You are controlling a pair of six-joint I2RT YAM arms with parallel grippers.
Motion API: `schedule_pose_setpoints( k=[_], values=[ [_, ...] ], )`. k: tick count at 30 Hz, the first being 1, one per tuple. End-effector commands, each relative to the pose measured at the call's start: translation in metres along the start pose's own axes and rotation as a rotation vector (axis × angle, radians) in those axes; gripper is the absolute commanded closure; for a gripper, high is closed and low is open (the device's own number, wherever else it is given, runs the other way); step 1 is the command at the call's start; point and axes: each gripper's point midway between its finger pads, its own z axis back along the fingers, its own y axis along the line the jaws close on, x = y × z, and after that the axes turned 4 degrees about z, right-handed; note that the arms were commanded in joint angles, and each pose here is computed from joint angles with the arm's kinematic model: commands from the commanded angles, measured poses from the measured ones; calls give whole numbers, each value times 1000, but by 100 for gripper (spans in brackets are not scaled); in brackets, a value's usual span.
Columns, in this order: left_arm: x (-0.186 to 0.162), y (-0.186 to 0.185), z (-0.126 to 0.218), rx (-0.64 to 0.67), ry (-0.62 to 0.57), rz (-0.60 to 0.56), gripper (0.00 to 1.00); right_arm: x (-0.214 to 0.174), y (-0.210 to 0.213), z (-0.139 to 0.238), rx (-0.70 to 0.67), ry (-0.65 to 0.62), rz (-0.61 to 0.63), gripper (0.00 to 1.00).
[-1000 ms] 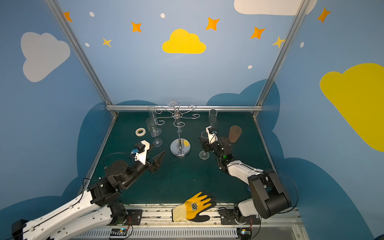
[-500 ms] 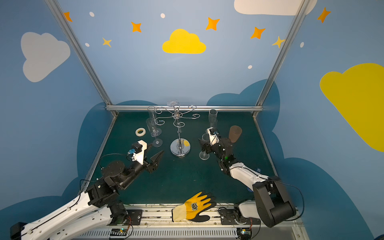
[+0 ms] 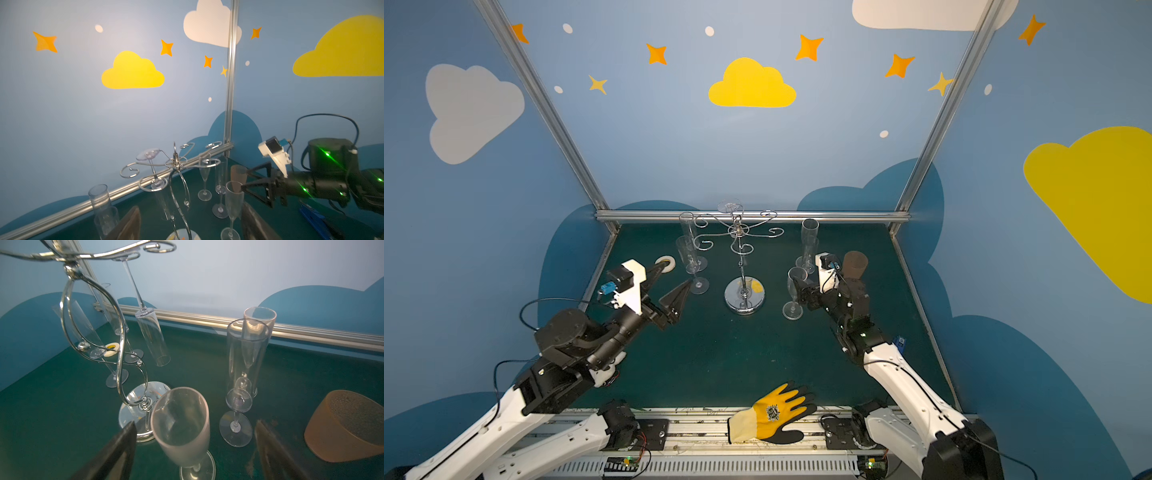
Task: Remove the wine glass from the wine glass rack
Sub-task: 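Raise the left gripper toward the rack top while the right draws back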
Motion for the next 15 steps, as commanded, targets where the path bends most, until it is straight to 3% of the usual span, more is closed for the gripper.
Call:
schedule_pose_setpoints(
  k=[1, 5, 9, 15],
  values=[
    [14, 5, -6, -9, 22, -37, 24, -3, -13, 16, -82, 33, -101, 11],
    [30, 29, -27, 46, 59, -49, 24, 1, -13, 37, -90, 23, -145, 10],
    [36, 77, -61, 205, 150, 14, 24, 7, 11, 60, 30, 59, -168, 10],
    [40, 116, -108, 159, 205, 223, 24, 21, 25, 84, 93, 61, -189, 10]
  ],
)
